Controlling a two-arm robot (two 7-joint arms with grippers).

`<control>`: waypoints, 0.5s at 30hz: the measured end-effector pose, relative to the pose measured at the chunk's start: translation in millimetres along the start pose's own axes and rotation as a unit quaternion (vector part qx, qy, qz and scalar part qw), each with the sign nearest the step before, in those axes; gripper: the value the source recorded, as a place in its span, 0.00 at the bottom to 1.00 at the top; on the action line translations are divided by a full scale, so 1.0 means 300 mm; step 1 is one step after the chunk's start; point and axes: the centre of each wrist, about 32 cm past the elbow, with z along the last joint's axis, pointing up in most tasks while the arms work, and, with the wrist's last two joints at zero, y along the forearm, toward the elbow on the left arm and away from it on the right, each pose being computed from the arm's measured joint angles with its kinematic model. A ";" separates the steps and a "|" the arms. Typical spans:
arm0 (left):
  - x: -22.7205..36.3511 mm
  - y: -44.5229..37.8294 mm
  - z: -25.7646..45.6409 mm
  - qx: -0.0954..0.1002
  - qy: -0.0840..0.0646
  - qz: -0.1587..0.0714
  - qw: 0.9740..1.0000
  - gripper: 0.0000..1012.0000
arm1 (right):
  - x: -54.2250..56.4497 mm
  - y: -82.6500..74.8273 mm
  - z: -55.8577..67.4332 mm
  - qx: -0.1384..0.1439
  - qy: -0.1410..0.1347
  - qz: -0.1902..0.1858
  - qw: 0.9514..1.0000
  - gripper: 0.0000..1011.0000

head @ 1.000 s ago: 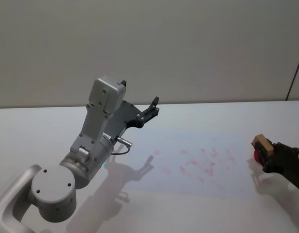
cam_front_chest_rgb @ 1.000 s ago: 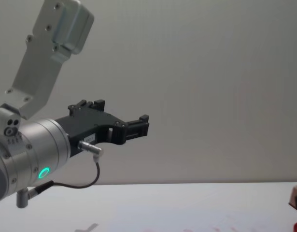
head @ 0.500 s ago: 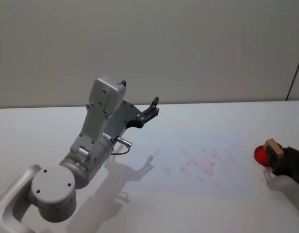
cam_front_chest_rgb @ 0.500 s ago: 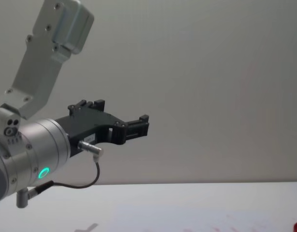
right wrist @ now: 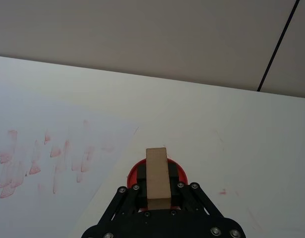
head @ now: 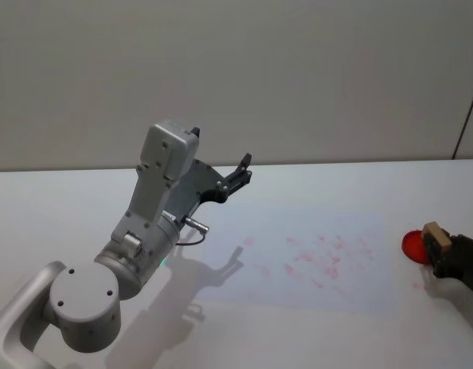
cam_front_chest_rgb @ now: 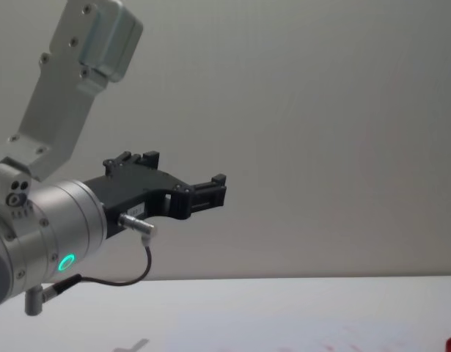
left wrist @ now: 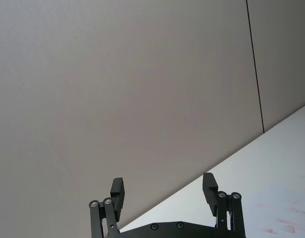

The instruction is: Use the one hand to pick up the stamp and affix it onto the A4 paper.

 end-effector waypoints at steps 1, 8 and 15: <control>0.000 0.000 0.000 0.000 0.000 0.000 1.000 0.99 | -0.001 0.002 0.000 0.000 0.000 -0.001 1.000 0.22; 0.000 0.000 0.000 0.000 0.000 0.000 1.000 0.99 | -0.006 0.020 0.001 -0.001 0.003 -0.004 1.000 0.22; 0.000 0.000 0.000 0.000 0.000 0.000 1.000 0.99 | -0.010 0.035 0.002 -0.002 0.002 -0.009 1.000 0.36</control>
